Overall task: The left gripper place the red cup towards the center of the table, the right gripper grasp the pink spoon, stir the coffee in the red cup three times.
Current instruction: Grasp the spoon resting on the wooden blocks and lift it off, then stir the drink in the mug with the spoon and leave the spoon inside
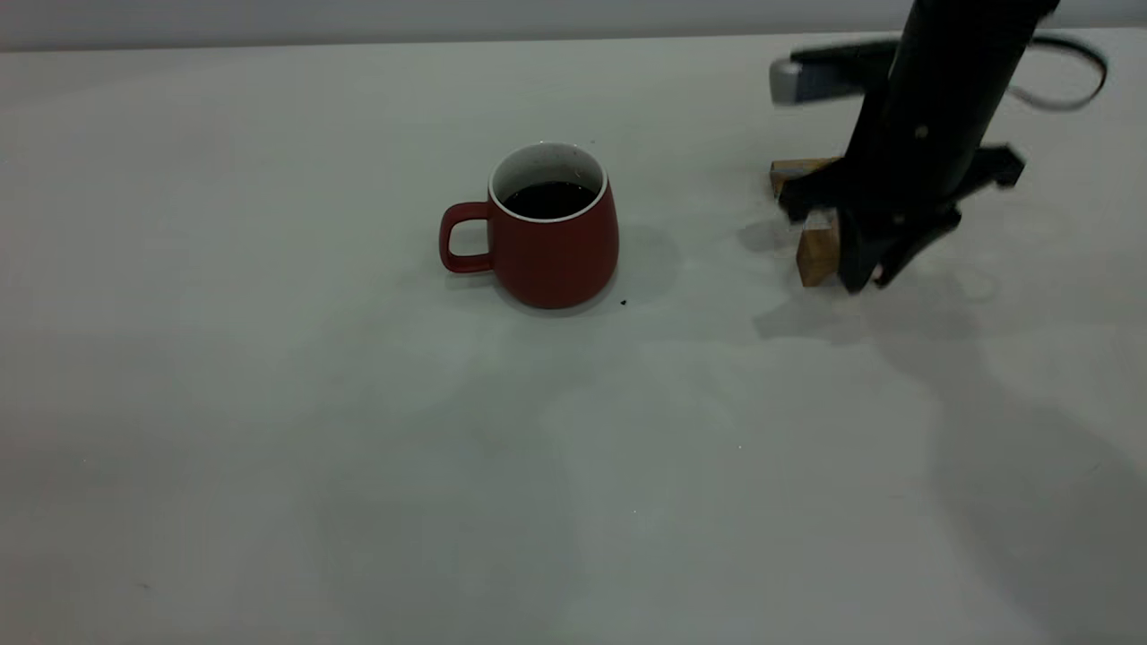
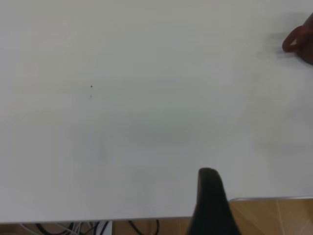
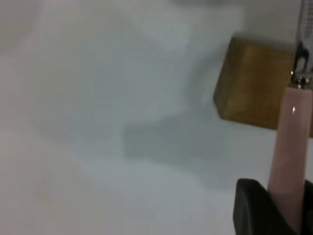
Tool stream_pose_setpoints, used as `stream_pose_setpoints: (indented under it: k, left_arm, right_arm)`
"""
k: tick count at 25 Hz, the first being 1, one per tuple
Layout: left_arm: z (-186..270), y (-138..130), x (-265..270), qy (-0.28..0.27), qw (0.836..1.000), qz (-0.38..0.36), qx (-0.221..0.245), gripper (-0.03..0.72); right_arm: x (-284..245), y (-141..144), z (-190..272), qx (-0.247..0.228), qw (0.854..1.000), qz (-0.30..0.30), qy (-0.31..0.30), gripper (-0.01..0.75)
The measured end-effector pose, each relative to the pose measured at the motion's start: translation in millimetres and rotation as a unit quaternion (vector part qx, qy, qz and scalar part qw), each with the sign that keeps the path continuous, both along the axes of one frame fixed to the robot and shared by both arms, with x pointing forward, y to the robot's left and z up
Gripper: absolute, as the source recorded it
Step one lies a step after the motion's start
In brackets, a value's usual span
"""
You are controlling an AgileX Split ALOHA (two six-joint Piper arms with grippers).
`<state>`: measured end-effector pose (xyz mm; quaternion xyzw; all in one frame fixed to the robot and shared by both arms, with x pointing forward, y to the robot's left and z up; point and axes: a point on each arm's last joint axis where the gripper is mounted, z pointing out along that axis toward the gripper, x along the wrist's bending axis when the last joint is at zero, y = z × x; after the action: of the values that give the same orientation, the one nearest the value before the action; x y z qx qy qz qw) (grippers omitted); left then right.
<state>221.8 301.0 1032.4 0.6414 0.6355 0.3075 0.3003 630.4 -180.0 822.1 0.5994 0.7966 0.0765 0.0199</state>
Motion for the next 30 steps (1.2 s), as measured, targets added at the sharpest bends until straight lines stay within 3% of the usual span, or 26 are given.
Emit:
stream_pose_setpoints:
  k: [3,6,9,11,14,21,25,26,27,30]
  left_arm:
    - [0.0,0.0,0.0,0.000,1.000,0.000,0.000,0.585]
    - [0.0,0.0,0.0,0.000,1.000,0.000,0.000,0.585]
    - [0.0,0.0,0.0,0.000,1.000,0.000,0.000,0.585]
    - [0.0,0.0,0.0,0.000,1.000,0.000,0.000,0.585]
    - [0.0,0.0,0.0,0.000,1.000,0.000,0.000,0.585]
    - [0.0,0.0,0.0,0.000,1.000,0.000,0.000,0.585]
    - [0.0,0.0,0.0,0.000,1.000,0.000,0.000,0.585]
    - [0.0,0.0,0.0,0.000,1.000,0.000,0.000,0.585]
    - [0.0,0.0,0.0,0.000,1.000,0.000,0.000,0.585]
    - [0.0,0.0,0.0,0.000,1.000,0.000,0.000,0.585]
  right_arm:
    - [7.2,6.0,57.0,0.027,1.000,-0.010,-0.013,0.145]
    - [9.8,18.2,114.4,0.098,0.993,-0.061,0.001,0.145]
    - [7.9,34.4,150.9,0.206,0.963,-0.168,0.047,0.145]
    - [9.5,45.2,164.7,0.278,0.928,-0.235,0.081,0.145]
    - [10.6,54.9,174.3,0.346,0.871,-0.320,0.136,0.145]
    - [0.1,102.1,184.9,0.415,0.698,-0.499,0.304,0.145]
    - [5.9,128.9,163.1,0.437,0.573,-0.567,0.400,0.145]
    - [9.5,131.5,151.8,0.438,0.553,-0.578,0.412,0.145]
    - [13.0,132.6,139.3,0.435,0.542,-0.587,0.415,0.145]
    - [22.7,130.5,105.1,0.428,0.525,-0.614,0.405,0.145]
